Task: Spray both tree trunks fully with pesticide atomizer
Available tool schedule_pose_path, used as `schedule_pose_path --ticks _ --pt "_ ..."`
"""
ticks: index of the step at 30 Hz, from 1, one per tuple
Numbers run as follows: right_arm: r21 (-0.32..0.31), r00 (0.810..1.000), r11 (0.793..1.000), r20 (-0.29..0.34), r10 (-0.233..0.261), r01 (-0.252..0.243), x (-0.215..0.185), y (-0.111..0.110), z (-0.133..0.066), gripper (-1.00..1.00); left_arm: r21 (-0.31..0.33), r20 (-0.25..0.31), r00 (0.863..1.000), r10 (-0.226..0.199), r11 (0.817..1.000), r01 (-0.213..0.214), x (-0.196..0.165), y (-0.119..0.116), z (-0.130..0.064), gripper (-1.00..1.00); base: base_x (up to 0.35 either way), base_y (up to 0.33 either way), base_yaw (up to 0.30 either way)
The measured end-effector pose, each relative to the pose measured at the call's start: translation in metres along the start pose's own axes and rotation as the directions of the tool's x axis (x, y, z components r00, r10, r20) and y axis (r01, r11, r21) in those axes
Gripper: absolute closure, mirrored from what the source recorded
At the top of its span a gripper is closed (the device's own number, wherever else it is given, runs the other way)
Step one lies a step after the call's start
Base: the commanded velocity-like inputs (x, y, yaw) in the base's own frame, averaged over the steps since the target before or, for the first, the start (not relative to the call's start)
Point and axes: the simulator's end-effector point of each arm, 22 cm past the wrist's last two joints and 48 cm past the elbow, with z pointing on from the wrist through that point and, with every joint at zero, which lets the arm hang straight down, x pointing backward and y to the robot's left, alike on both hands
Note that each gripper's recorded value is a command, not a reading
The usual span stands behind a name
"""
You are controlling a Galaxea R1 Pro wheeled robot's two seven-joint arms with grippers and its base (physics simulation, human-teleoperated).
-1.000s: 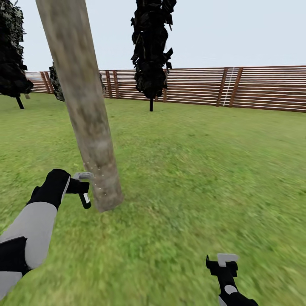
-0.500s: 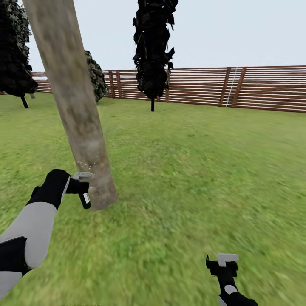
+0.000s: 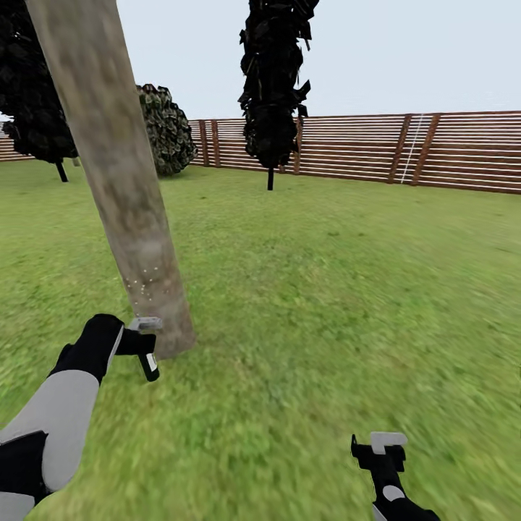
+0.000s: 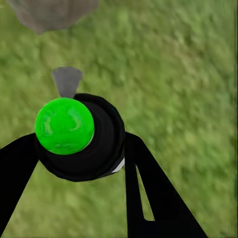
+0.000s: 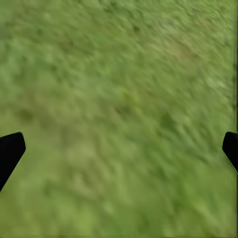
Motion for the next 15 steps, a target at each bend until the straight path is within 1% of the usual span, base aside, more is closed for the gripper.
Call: schedule_pose_path --ticks 2,5,7,8,10,13,14,15 --pt "0.0 1.0 1.0 0.0 0.0 0.0 0.0 0.0 0.0 -1.0 0.005 0.002 1.0 -0.002 1.0 0.002 -0.001 -0.002 0.0 1.0 0.178 -0.241 0.0" --pt "0.001 1.0 1.0 -0.001 0.0 0.0 0.0 0.0 0.0 -1.0 -0.012 0.004 1.0 -0.003 1.0 0.003 -0.001 0.008 -0.002 1.0 0.181 -0.238 0.0" --pt "0.001 1.0 1.0 0.0 0.0 0.0 0.0 0.0 0.0 -1.0 -0.057 0.01 0.999 -0.042 0.997 0.043 0.002 0.047 -0.009 1.0 0.182 -0.237 0.0" --pt "0.002 1.0 1.0 0.0 0.0 0.0 0.0 0.0 0.0 -1.0 -0.067 0.012 0.998 -0.059 0.996 0.06 0.004 0.059 -0.011 1.0 0.182 -0.237 0.0" --pt "0.002 1.0 1.0 0.0 0.0 0.0 0.0 0.0 0.0 -1.0 -0.076 0.008 0.998 -0.068 0.995 0.068 0.008 0.068 -0.012 1.0 0.182 -0.237 0.029" --pt "0.001 1.0 1.0 0.0 0.0 0.0 0.0 0.0 0.0 -1.0 -0.121 -0.014 0.998 -0.067 0.991 0.065 0.024 0.071 -0.004 1.0 0.182 -0.237 0.201" --pt "0.001 1.0 1.0 0.0 0.0 0.0 0.0 0.0 0.0 -1.0 -0.124 -0.017 0.997 -0.069 0.99 0.066 0.025 0.068 -0.002 1.0 0.182 -0.237 0.256" --pt "0.001 1.0 1.0 0.0 0.0 0.0 0.0 0.0 0.0 -1.0 -0.118 -0.018 0.997 -0.069 0.991 0.066 0.026 0.059 0.001 1.0 0.182 -0.237 0.268"
